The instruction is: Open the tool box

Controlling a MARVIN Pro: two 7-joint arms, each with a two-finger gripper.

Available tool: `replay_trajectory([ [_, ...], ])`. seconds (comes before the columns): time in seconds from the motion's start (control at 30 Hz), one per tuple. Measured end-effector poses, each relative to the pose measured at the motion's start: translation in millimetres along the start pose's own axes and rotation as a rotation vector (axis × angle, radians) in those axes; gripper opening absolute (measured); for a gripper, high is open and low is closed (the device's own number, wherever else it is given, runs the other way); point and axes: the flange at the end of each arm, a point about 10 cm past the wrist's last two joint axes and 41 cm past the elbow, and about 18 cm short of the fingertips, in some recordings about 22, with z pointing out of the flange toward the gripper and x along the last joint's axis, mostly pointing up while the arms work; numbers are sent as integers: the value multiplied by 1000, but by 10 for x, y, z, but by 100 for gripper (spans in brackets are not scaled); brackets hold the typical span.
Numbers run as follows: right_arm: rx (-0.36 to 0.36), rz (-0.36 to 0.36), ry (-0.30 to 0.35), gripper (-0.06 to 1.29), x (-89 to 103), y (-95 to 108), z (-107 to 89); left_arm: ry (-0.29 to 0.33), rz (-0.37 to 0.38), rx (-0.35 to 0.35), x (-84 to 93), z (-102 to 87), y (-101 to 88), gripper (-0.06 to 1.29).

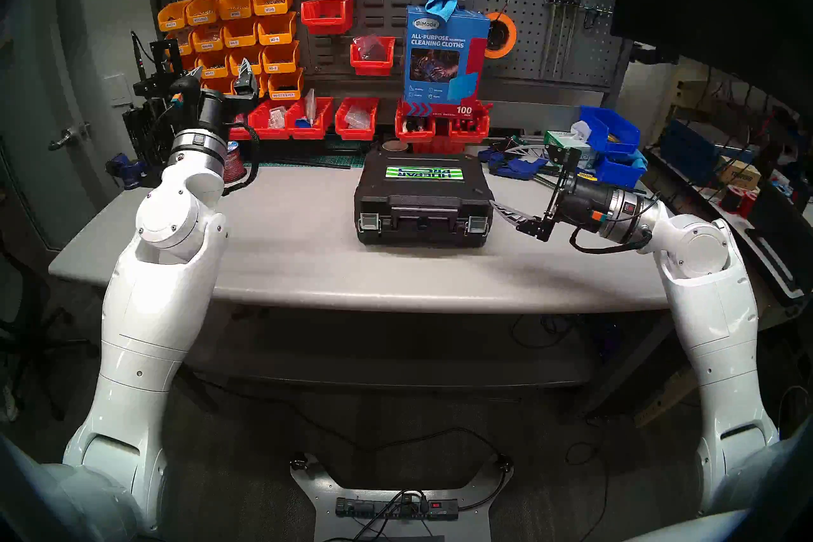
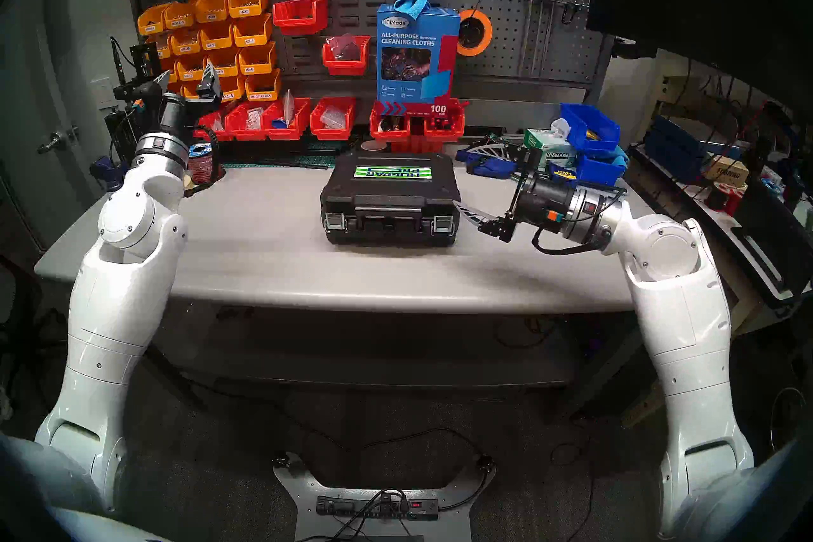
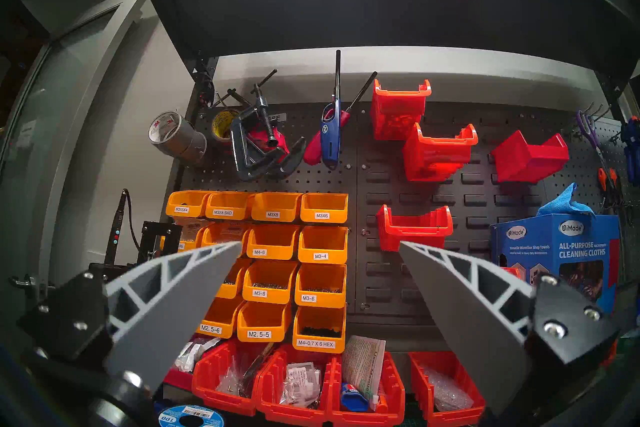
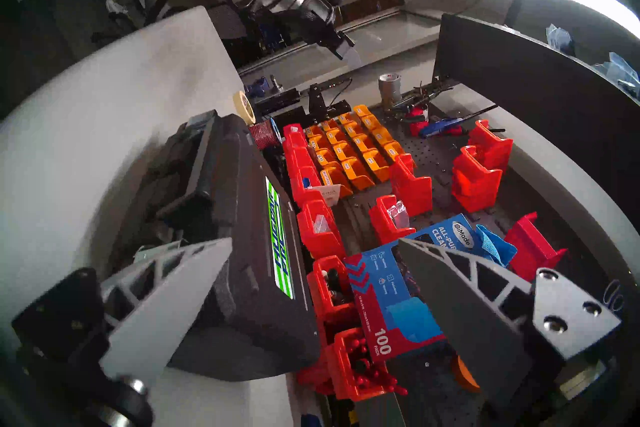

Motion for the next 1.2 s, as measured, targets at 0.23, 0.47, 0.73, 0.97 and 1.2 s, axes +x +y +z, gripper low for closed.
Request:
replay_trajectory([
  [0.23,10,3,-14,124,13,-144,21,0,0,0,0,0,0,124],
  [0.47,44,-49,-22,124,-67,-265,88,0,0,0,0,0,0,124],
  [0.73,89,-88,-43,124,-175,-305,79,0,0,0,0,0,0,123],
  [0.97,131,-120,-62,124,-200,-276,44,0,0,0,0,0,0,124],
  [1.2,190,-126,-79,124,-201,-264,36,0,0,0,0,0,0,123],
])
